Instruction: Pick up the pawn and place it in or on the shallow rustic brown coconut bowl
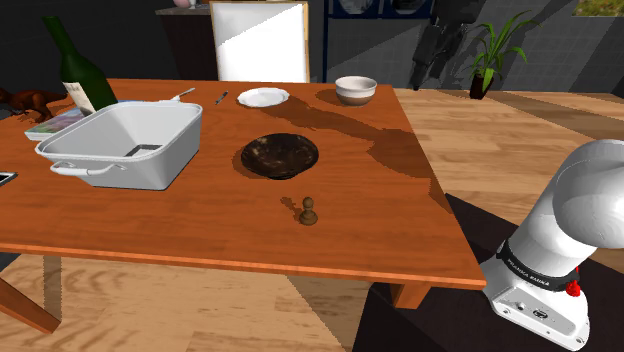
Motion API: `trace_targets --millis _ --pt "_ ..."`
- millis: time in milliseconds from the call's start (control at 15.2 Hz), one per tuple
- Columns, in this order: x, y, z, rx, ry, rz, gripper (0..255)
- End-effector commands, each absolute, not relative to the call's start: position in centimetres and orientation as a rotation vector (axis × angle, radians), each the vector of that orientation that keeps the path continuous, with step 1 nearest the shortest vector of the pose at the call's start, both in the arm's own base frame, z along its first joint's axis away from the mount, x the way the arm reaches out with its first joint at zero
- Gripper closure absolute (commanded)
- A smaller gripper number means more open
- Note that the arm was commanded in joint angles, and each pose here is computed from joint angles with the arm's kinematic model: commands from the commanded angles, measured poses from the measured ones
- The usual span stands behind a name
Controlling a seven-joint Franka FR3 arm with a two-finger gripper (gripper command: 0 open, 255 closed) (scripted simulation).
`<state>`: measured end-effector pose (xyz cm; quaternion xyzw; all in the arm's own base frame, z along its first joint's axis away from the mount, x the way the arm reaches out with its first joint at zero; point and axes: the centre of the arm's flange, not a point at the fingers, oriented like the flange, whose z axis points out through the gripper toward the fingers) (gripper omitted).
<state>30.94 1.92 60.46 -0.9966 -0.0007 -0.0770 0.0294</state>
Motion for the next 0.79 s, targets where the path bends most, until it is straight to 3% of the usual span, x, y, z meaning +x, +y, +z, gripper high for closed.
trace_targets --millis 0,726 --pt "30.9 1.9 60.5 -3.074 -0.002 -0.237 0" --pt "34.7 14.4 54.5 -3.059 -0.182 -0.174 0"
